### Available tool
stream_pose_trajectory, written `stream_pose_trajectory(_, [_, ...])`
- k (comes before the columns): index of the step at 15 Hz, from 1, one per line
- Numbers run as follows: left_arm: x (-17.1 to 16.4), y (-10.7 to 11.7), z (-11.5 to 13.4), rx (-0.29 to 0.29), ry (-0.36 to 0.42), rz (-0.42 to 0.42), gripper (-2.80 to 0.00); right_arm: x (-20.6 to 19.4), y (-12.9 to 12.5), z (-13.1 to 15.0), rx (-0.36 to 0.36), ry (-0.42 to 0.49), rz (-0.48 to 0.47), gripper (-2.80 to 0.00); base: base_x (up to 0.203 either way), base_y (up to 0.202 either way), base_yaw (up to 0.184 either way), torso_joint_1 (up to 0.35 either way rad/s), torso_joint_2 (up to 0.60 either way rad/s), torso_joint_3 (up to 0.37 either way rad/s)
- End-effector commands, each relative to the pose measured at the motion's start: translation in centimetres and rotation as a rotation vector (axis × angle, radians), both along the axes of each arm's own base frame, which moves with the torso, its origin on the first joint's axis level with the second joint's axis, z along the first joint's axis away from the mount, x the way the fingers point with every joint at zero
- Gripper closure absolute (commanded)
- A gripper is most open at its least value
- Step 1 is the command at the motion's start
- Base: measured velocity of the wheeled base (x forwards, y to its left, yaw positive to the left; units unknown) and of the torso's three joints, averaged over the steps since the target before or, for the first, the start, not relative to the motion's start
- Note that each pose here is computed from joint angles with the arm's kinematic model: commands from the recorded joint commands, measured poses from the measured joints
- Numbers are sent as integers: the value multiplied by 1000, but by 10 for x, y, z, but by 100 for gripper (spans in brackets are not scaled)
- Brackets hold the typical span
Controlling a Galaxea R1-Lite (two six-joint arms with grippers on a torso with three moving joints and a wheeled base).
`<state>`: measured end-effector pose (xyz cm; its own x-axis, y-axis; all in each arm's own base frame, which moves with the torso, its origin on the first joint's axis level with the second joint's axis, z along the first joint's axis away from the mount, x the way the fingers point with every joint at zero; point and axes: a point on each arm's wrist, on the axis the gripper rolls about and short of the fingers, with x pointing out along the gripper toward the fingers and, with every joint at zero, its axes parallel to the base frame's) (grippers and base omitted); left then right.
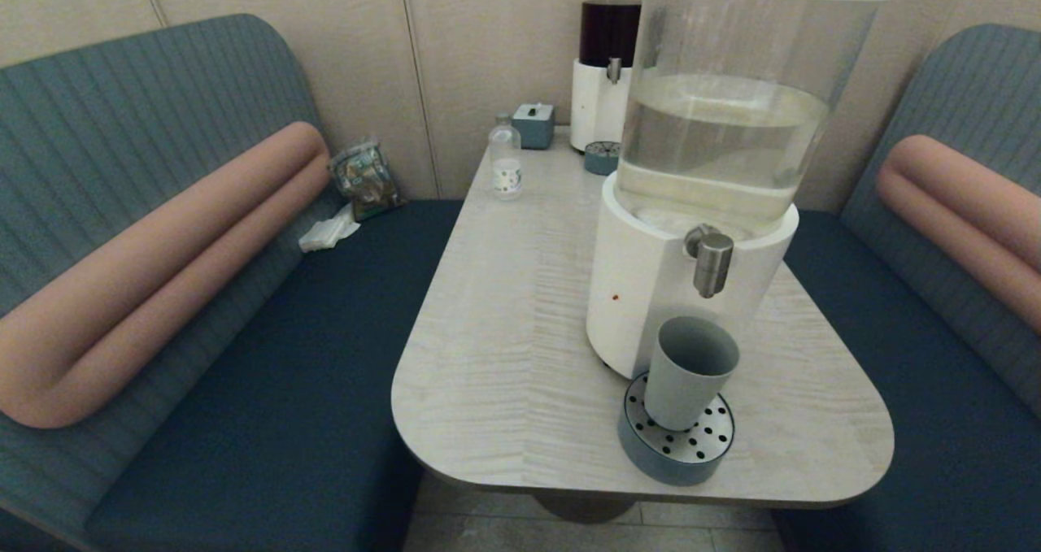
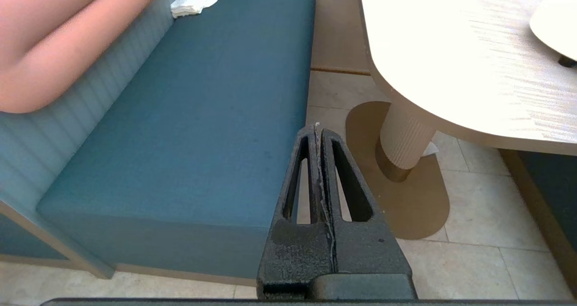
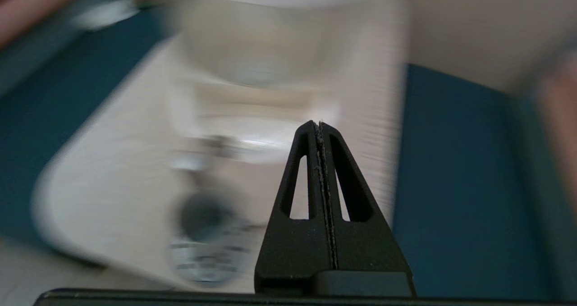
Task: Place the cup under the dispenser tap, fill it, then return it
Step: Place the cup next to the water dispenser
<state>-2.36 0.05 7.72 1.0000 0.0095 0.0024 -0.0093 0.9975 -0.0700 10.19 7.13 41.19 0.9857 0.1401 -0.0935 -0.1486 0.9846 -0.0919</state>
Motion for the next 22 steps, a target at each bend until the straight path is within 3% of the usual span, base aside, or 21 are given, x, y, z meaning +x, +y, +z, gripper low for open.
stream_pose_trajectory(1, [0, 0, 0, -1, 0, 1, 0, -36, -42, -1, 46, -67, -118, 0, 0, 0, 0, 0, 0, 0])
stream_pose_trajectory(3, [0, 0, 0, -1, -1, 0, 0, -60, -67, -15, 52, -92, -298, 0, 0, 0, 0, 0, 0, 0])
stream_pose_trajectory(4, [0, 0, 0, -1, 1, 0, 0, -84, -77, -25, 63, -122, -335, 0, 0, 0, 0, 0, 0, 0])
stream_pose_trajectory(6, [0, 0, 0, -1, 1, 0, 0, -135, -83, -55, 79, -197, -337, 0, 0, 0, 0, 0, 0, 0])
stream_pose_trajectory(9, [0, 0, 0, -1, -1, 1, 0, -186, -71, -112, 63, -282, -253, 0, 0, 0, 0, 0, 0, 0])
stream_pose_trajectory(11, [0, 0, 0, -1, 1, 0, 0, -192, -63, -145, 44, -272, -194, 0, 0, 0, 0, 0, 0, 0])
stream_pose_trajectory(13, [0, 0, 0, -1, 1, 0, 0, -182, -63, -159, 41, -216, -153, 0, 0, 0, 0, 0, 0, 0])
stream_pose_trajectory(15, [0, 0, 0, -1, 0, 0, 0, -192, -68, -171, 28, -243, -78, 0, 0, 0, 0, 0, 0, 0])
stream_pose_trajectory(18, [0, 0, 0, -1, 1, 1, 0, -188, -69, -215, -84, -258, -74, 0, 0, 0, 0, 0, 0, 0])
stream_pose_trajectory(20, [0, 0, 0, -1, -1, 1, 0, -182, -70, -213, -110, -435, -93, 0, 0, 0, 0, 0, 0, 0])
stream_pose_trajectory(22, [0, 0, 0, -1, 1, 0, 0, -173, -70, -219, -141, -553, -113, 0, 0, 0, 0, 0, 0, 0])
